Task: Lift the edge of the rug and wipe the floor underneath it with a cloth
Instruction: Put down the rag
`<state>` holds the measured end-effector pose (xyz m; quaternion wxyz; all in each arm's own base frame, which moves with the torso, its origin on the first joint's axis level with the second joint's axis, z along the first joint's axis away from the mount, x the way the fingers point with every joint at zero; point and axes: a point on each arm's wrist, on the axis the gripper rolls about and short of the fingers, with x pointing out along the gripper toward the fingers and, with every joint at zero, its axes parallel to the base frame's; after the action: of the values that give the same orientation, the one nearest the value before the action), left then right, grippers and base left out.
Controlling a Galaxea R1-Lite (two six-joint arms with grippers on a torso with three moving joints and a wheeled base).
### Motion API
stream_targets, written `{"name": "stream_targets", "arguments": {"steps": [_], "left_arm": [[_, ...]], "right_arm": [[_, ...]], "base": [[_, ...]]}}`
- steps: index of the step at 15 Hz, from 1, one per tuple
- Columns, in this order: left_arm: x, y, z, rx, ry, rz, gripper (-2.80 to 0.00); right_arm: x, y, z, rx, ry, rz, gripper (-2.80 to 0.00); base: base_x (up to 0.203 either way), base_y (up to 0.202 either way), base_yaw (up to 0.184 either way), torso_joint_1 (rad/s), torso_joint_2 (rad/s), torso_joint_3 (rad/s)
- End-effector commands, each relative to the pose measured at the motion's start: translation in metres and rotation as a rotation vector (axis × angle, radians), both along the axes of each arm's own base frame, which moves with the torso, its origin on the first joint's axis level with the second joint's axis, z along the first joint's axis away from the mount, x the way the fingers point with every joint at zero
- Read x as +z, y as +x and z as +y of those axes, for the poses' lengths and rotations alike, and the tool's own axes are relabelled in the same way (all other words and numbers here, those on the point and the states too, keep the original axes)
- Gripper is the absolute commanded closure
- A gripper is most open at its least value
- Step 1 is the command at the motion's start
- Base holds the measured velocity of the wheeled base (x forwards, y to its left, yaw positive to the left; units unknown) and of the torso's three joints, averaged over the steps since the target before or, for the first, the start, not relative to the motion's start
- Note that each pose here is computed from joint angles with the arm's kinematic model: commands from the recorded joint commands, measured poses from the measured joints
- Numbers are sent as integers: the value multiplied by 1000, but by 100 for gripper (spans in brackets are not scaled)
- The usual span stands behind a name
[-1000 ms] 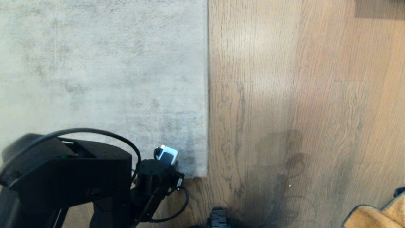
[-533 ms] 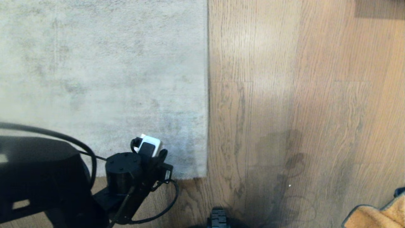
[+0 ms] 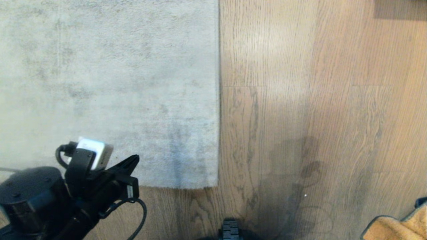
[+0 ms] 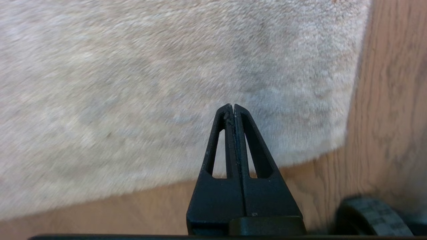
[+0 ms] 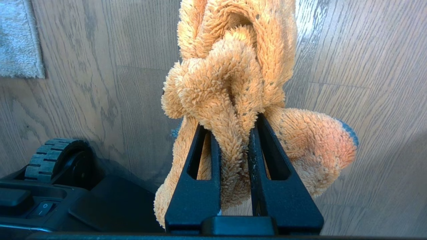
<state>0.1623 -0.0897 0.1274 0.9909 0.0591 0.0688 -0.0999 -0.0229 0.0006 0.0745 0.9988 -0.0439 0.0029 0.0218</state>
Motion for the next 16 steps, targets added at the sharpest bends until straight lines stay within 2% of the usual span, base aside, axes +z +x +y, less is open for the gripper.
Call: {"name": "stream_targets", "arguments": {"steps": [1,4,7,10,16], "left_arm": [[19,-21,13,4,-48,-73,0],[22,-37,24,-9,-71,-52,0],[22,-53,47,-69,-86,-2,0],[15,-70,62,-190,-108,81,0],[-4,-112,72,-338,-144,163,0]], "right_arm": [[0,0,0,1,-1,1,0],[0,0,0,1,-1,1,0],[0,0,0,1,-1,1,0],[0,0,0,1,-1,1,0],[0,0,0,1,-1,1,0]], "base": [[0,0,0,0,0,0],[0,0,0,0,0,0],[0,0,0,0,0,0],[0,0,0,0,0,0],[0,0,0,0,0,0]]}}
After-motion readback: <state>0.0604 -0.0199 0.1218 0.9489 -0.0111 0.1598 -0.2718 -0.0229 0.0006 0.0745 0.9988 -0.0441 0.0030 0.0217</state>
